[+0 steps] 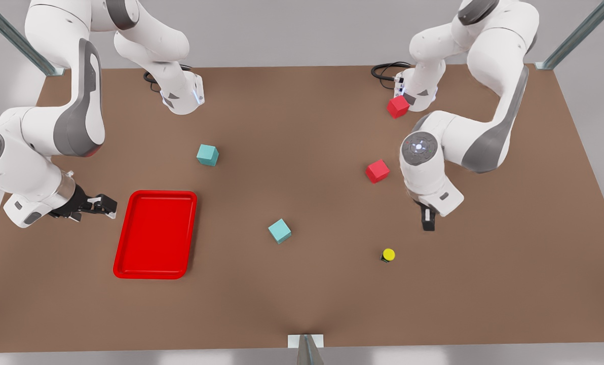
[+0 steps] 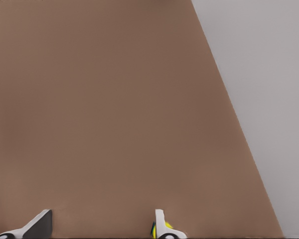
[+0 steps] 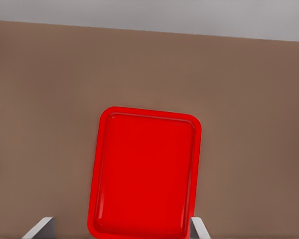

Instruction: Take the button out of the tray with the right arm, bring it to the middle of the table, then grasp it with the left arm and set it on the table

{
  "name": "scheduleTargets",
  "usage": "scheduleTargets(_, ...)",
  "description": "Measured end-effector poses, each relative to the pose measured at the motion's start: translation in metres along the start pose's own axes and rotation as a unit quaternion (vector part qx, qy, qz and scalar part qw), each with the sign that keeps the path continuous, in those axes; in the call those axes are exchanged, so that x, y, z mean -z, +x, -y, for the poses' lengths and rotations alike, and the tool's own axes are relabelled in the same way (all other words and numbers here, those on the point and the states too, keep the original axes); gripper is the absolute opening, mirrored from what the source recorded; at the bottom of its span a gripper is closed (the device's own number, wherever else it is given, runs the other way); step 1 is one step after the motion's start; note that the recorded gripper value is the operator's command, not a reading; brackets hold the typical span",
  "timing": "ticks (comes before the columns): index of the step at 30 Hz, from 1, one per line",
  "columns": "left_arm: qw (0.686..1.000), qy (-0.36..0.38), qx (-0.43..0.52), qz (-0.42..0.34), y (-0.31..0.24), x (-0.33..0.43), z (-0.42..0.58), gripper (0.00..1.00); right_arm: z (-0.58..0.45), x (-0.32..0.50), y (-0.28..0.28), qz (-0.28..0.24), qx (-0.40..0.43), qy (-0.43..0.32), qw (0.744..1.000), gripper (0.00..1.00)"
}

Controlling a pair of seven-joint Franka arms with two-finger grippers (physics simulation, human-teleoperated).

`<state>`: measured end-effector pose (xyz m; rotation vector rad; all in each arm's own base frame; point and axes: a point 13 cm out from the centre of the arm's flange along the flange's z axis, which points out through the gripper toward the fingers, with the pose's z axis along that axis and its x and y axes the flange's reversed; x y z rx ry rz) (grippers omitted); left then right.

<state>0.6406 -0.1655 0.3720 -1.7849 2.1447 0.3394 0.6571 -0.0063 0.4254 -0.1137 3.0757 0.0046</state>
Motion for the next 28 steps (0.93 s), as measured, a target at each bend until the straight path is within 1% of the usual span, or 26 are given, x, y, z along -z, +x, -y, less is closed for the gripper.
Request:
scheduleTargets(1, 0.999, -0.027, 0.024, 0.002, -0.044, 0.000, 0.000, 1.00, 0.000, 0.000, 0.000, 0.000, 0.000, 0.000, 1.000, 1.00)
scheduleTargets(2, 0.998, -0.052, 0.045, -0.013, -0.092, 0.003, -0.012, 1.00, 0.000, 0.000, 0.000, 0.000, 0.000, 0.000, 1.000, 1.00)
scheduleTargets(4, 0.994, -0.057, 0.032, -0.087, -0.142, 0.034, -0.038, 1.00, 0.000, 0.000, 0.000, 0.000, 0.000, 0.000, 1.000, 1.00)
scheduleTargets(5, 0.992, -0.051, 0.005, -0.119, -0.149, 0.050, -0.067, 1.00, 0.000, 0.000, 0.000, -0.001, 0.000, 0.000, 1.000, 1.00)
scheduleTargets(7, 0.983, -0.034, -0.068, -0.165, -0.136, 0.054, -0.110, 1.00, 0.000, -0.001, 0.000, -0.001, 0.000, 0.000, 1.000, 1.00)
scheduleTargets(12, 0.954, 0.005, -0.224, -0.200, -0.130, 0.046, -0.120, 1.00, 0.000, -0.001, 0.000, -0.001, 0.000, 0.000, 1.000, 1.00)
scheduleTargets(19, 0.900, 0.049, -0.384, -0.202, -0.129, 0.046, -0.118, 1.00, 0.000, -0.001, 0.000, -0.001, 0.000, 0.000, 1.000, 1.00)
scheduleTargets(28, 0.824, 0.084, -0.527, -0.190, -0.107, 0.057, -0.115, 1.00, 0.000, -0.002, 0.000, -0.002, 0.000, 0.000, 1.000, 1.00)
